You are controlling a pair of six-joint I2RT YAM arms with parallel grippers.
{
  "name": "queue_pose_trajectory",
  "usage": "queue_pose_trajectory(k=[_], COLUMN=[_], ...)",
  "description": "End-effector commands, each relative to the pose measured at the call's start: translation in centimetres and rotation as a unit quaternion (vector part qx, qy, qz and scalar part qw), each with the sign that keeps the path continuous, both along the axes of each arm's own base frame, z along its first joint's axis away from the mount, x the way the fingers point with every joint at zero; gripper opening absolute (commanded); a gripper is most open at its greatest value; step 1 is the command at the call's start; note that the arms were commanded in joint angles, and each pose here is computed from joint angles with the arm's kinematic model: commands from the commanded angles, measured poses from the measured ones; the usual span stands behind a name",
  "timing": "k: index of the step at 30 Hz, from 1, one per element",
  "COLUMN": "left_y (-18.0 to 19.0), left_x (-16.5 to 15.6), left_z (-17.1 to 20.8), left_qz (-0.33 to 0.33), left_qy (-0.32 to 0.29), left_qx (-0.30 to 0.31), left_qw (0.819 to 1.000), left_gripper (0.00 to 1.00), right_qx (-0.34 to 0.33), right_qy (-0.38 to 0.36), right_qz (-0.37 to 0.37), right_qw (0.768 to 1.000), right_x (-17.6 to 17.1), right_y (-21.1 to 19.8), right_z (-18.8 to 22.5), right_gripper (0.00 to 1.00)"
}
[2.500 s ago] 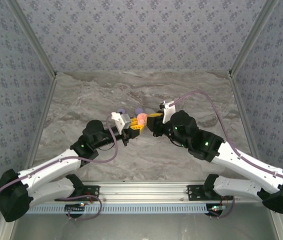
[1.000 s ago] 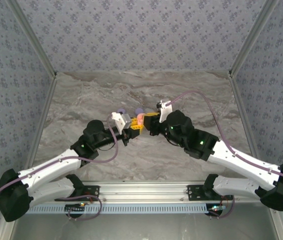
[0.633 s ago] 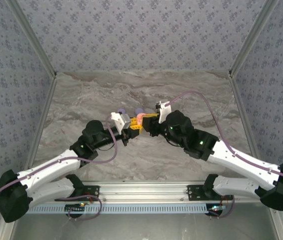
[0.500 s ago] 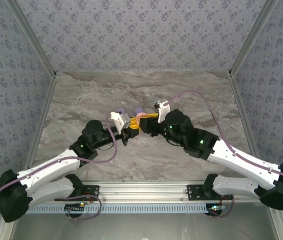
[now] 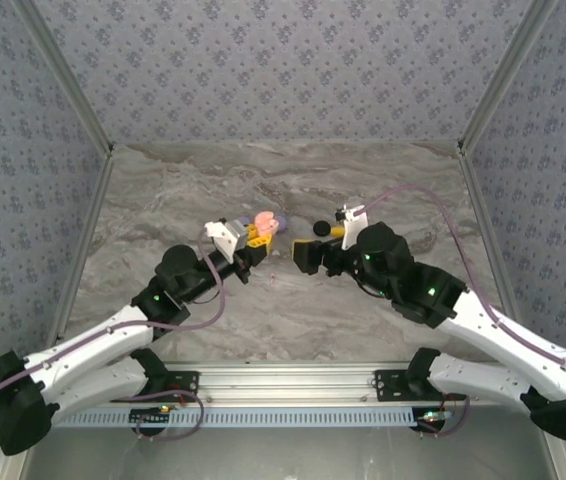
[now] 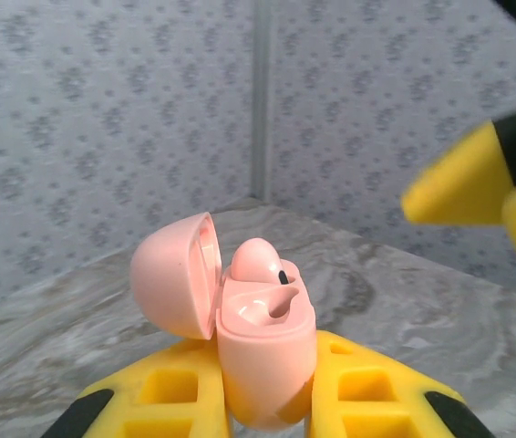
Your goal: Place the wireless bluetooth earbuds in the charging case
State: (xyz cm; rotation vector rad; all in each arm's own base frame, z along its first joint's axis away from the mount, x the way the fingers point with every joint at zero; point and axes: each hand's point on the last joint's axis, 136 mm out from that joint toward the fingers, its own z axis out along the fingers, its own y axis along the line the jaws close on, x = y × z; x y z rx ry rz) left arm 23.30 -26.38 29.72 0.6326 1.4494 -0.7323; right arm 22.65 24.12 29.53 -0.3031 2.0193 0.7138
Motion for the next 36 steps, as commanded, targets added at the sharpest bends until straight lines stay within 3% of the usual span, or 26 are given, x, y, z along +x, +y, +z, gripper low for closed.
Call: queue_pose_trajectory(k=[1, 8, 11, 12, 22, 36], left_y=[3.2, 6.7, 7.5, 7.7, 8.2, 8.3], left_x=[1.7, 2.1, 2.0, 2.0, 1.6, 1.4], left_z=[0.1, 0.4, 0.5, 0.5, 0.7, 0.6], left_qz=[0.102, 0.175, 0.185, 0.186, 0.181, 0.174], left_qy=[0.009, 0.018, 0.018, 0.017, 0.013, 0.014], left_qx=[-0.005, -0.014, -0.018, -0.019, -0.032, -0.043], left_qw=[0.995, 0.984, 0.982, 0.982, 0.983, 0.984], left_gripper=[0.0, 0.0, 0.0, 0.0, 0.0, 0.0], right_qx=[-0.07, -0.175, -0.197, -0.204, -0.234, -0.275], right_qy=[0.075, 0.174, 0.202, 0.207, 0.241, 0.289], right_qz=[-0.033, -0.052, -0.038, -0.038, -0.021, -0.011], right_qw=[0.994, 0.968, 0.959, 0.956, 0.942, 0.917], right_x=[0.6, 2.3, 2.9, 3.2, 5.8, 6.2], right_y=[-1.5, -0.4, 1.5, 2.2, 8.2, 10.4], right_z=[-6.2, -14.9, -17.1, -17.8, -22.3, -26.3], right_gripper=[1.0, 1.0, 0.91, 0.83, 0.65, 0.44])
